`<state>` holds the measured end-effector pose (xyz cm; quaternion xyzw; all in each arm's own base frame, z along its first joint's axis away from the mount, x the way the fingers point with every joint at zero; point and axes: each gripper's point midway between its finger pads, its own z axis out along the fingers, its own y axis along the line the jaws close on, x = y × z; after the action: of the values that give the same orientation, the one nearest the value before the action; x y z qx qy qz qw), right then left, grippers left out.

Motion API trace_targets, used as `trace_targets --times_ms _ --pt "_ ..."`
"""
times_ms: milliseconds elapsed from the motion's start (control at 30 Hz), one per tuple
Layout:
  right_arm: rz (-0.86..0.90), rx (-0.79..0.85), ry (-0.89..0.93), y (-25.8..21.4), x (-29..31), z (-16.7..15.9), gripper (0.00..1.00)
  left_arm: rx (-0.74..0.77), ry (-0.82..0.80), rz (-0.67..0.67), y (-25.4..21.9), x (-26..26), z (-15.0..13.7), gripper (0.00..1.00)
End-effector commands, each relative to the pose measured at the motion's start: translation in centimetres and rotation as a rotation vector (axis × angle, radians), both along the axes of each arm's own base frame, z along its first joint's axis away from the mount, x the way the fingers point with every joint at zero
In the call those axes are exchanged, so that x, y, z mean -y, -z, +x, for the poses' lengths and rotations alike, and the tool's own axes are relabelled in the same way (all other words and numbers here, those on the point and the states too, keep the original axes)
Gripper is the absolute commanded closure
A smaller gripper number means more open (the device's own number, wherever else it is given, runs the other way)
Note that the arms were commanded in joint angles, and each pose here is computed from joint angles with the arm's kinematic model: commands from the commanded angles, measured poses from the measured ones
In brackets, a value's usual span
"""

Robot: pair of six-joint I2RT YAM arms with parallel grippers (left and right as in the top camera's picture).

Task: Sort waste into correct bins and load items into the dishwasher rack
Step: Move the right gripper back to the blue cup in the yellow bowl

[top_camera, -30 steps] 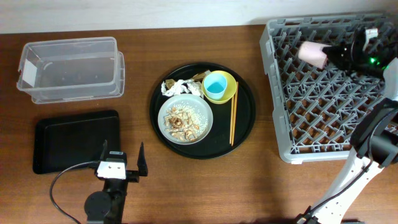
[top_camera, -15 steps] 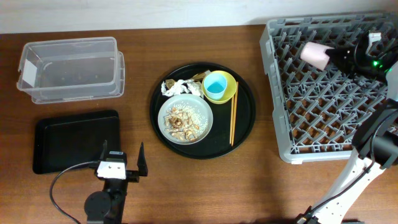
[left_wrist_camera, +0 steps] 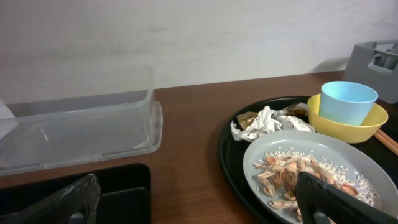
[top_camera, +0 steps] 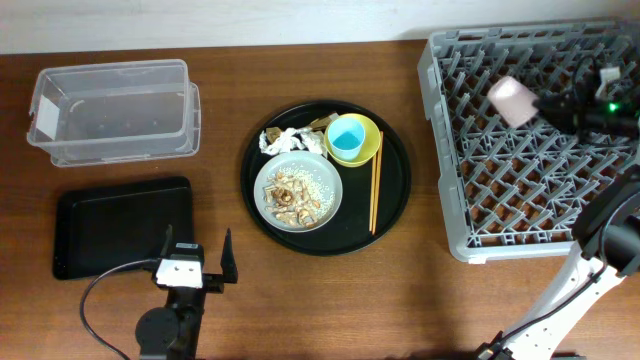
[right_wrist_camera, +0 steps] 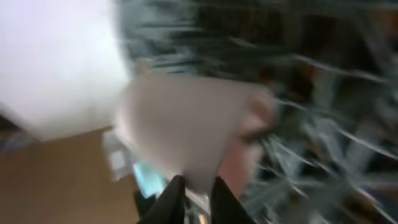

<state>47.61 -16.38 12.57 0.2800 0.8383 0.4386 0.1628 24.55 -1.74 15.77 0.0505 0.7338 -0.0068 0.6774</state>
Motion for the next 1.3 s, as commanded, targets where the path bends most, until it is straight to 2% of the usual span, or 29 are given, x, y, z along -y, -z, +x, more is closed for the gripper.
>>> trace_targets --times_ms 0,100,200,367,400,500,667,833,933,1067,1267 --pt "-0.220 -0.129 0.052 0.4 3.5 -1.6 0.77 -0.003 0.001 0.012 0.3 0.0 0.0 0.01" --pt "-0.325 -0.158 0.077 -2.4 4.5 -2.6 0.72 -0.003 0.001 0.012 0.3 0.0 0.0 0.01" --pt "-0.394 -0.177 0.099 -4.4 4.8 -3.2 0.72 -0.003 0.001 0.012 0.3 0.0 0.0 0.01" --pt "-0.444 -0.130 0.072 -6.5 3.4 -2.4 0.72 -0.003 0.001 0.012 0.3 0.0 0.0 0.01" --pt "-0.449 -0.127 0.061 -6.4 2.9 -2.1 0.73 -0.003 0.001 0.012 0.3 0.0 0.0 0.01" --pt "-0.485 -0.118 -0.007 -6.0 0.7 -1.2 0.83 -0.003 0.001 0.012 0.3 0.0 0.0 0.01" --pt "-0.558 -0.002 -0.265 -6.2 -7.6 1.2 0.82 -0.003 0.001 0.012 0.3 0.0 0.0 0.01" --pt "-0.623 0.065 -0.436 -6.1 -16.0 2.7 0.78 -0.003 0.001 0.012 0.3 0.0 0.0 0.01" --pt "-0.684 0.081 -0.509 -5.9 -19.7 2.8 0.77 -0.003 0.001 0.012 0.3 0.0 0.0 0.01" --pt "-0.736 0.094 -0.584 -5.7 -24.0 2.4 0.69 -0.003 0.001 0.012 0.3 0.0 0.0 0.01" --pt "-0.858 0.104 -0.685 -5.1 -30.3 1.1 0.68 -0.003 0.001 0.012 0.3 0.0 0.0 0.01"
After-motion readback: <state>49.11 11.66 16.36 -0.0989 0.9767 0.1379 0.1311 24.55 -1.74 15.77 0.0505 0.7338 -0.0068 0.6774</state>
